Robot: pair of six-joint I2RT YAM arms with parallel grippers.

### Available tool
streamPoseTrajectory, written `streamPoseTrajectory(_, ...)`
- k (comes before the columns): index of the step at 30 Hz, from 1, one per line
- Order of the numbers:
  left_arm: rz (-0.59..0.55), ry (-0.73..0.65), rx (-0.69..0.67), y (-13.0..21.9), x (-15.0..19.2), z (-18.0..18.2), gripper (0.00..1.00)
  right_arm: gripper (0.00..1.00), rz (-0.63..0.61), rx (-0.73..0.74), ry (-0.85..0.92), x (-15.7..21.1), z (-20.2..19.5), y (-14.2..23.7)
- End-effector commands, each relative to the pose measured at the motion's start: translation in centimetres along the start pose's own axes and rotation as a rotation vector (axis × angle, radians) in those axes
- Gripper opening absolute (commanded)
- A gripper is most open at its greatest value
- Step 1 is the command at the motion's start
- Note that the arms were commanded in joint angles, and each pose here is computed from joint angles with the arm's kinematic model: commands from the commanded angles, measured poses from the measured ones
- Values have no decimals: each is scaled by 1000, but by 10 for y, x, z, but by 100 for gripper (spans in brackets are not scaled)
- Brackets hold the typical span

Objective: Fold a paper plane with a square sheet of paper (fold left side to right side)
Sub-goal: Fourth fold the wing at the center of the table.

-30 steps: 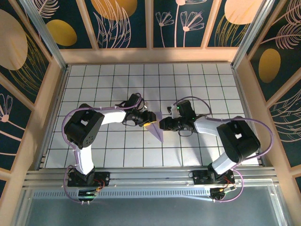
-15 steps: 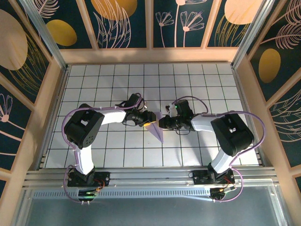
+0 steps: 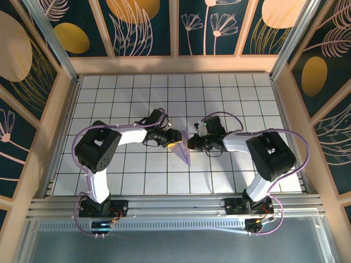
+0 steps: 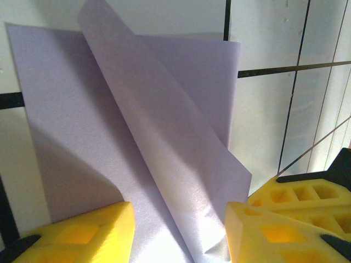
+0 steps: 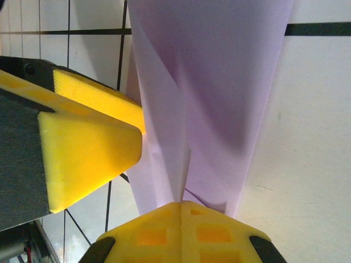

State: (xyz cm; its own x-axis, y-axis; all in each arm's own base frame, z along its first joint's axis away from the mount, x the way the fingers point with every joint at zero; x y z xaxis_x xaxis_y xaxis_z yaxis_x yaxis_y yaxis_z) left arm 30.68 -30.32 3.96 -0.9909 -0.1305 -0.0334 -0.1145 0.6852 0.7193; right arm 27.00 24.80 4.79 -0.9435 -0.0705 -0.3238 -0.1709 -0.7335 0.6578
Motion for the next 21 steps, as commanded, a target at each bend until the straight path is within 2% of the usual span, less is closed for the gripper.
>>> streamPoseTrajectory(1,10,40,-129,-4,8,35,48,0,4,45,-1,-3,-8,-1)
streamPoseTrajectory(21,11,41,-130,-4,8,36,48,0,14,81,-7,-1,-18,-5)
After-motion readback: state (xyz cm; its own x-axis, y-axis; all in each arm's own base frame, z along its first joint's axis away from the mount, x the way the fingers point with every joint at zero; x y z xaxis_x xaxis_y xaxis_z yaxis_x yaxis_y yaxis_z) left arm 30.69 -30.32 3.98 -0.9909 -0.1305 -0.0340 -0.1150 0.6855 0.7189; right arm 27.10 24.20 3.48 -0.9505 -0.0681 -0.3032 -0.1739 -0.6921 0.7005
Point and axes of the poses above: each hand's point on the last joint's axis, 136 mm out from that joint toward the fingers, its own y axis back along the fingers, its own z axis along the line the jaws close on, x = y × z, the point moved 2 cm from there along y, back along the fingers, and after that the axes turned 3 degrees about y, right-handed, at the moved point
